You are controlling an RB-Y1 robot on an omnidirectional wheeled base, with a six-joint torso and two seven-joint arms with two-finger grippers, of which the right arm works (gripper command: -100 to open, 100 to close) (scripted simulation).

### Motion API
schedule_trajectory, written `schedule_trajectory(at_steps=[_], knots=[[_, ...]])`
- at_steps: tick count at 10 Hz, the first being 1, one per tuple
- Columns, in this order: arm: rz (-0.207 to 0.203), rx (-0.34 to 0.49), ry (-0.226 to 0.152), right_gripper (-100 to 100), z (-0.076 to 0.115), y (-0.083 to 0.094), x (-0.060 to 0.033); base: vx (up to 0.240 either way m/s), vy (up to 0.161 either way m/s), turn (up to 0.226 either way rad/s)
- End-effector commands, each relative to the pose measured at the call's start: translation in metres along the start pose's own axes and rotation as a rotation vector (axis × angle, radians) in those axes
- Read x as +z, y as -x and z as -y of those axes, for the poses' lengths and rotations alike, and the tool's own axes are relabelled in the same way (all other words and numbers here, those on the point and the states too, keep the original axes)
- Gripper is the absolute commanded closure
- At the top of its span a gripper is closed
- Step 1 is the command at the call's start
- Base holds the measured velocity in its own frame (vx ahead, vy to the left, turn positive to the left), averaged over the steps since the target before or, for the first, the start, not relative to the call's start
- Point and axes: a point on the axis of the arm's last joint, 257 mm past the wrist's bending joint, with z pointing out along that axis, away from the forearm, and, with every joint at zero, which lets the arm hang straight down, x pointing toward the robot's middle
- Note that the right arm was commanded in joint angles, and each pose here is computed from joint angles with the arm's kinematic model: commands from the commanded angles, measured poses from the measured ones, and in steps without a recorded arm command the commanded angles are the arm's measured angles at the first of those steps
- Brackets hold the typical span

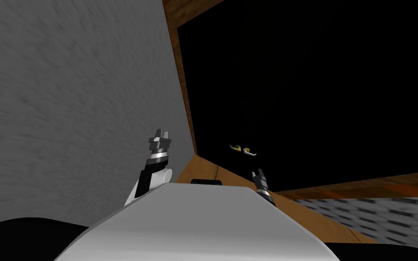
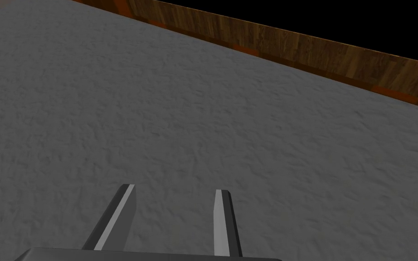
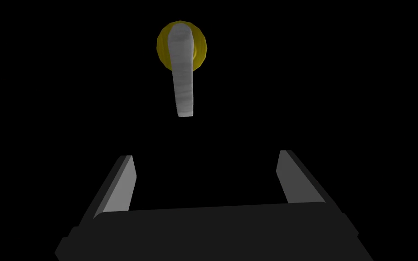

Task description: Pull the door open

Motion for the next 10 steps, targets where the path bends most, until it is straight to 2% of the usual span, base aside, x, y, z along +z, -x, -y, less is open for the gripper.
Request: schedule_trajectory(at_steps=[1, 3, 4, 5, 8, 10], knots=[[0.012, -0.003, -0.015, -100, 0.005, 0.009, -0.0045, 0.11, -0.028, 0.083], [0.03, -0.009, -0.036, -100, 0.013, 0.021, -0.0113, 0.178, -0.033, 0.086], [0.025, -0.008, -0.031, -100, 0.011, 0.019, -0.01, 0.074, -0.013, 0.013], [0.071, -0.033, -0.054, -100, 0.015, 0.044, -0.0185, 0.051, -0.112, -0.191], [0.126, -0.061, -0.08, -100, 0.018, 0.071, -0.0255, 0.062, -0.225, -0.083], [0.129, -0.058, -0.079, -100, 0.02, 0.067, -0.0199, 0.141, -0.157, 0.012]])
